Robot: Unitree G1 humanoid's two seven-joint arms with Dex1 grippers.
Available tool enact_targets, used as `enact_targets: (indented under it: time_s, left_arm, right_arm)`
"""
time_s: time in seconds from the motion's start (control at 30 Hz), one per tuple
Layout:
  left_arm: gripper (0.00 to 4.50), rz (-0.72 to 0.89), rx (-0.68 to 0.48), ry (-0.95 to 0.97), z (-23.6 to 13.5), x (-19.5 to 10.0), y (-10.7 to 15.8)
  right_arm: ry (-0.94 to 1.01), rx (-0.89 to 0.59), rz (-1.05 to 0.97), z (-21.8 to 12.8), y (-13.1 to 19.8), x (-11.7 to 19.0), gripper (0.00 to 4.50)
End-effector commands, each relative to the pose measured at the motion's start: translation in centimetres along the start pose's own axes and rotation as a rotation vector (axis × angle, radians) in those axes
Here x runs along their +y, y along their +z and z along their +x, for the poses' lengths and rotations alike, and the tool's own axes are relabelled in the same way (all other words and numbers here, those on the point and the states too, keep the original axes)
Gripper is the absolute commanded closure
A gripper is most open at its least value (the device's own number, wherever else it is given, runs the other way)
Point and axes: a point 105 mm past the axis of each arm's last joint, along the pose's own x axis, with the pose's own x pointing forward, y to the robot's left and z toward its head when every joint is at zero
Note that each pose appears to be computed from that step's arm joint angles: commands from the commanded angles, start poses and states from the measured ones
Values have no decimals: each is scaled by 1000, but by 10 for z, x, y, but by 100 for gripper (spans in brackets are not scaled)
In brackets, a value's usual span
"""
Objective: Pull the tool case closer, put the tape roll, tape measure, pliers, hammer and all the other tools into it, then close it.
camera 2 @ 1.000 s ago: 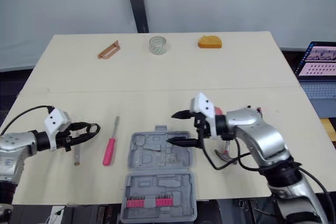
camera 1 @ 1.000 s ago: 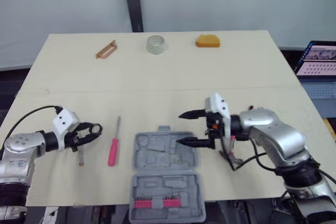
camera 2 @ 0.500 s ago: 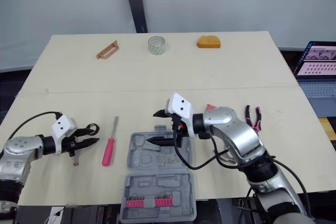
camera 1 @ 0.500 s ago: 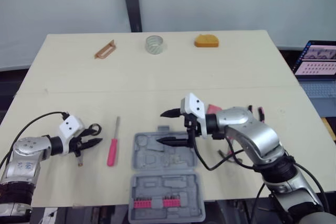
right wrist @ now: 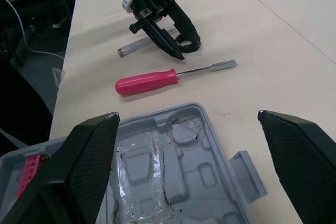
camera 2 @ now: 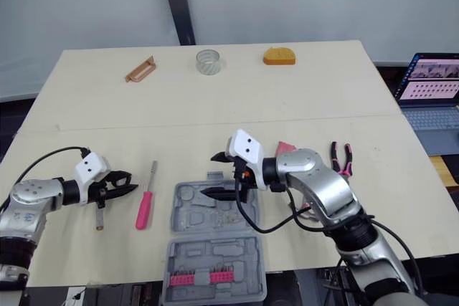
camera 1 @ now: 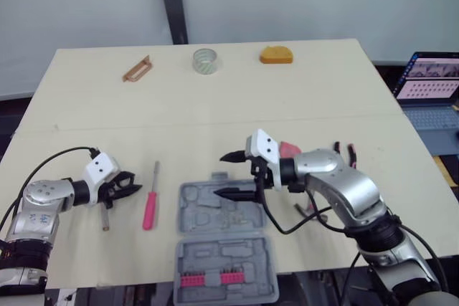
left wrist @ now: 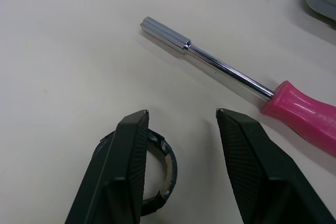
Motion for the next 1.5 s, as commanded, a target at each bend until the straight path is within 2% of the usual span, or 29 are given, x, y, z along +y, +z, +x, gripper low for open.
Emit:
enact_targets:
  time_s: [0.03, 0.2, 0.37, 0.83, 1.5]
  left_arm:
    - [228, 6, 0, 9, -9, 3, 2]
    - [228, -5, -34, 23, -20, 5, 8]
    - [228, -18, -3, 31, -26, 5, 1]
    - [228, -14, 35, 52, -19, 3, -10]
    - [228, -14, 35, 43, -12, 4, -10]
  right_arm:
    - [1, -36, -35, -2, 11, 5, 0]
    - [3, -43, -30, -2, 12, 7, 0]
    - [7, -46, -28, -2, 12, 7, 0]
    - [7, -44, -26, -2, 11, 5, 0]
    - [2, -46, -23, -3, 11, 4, 0]
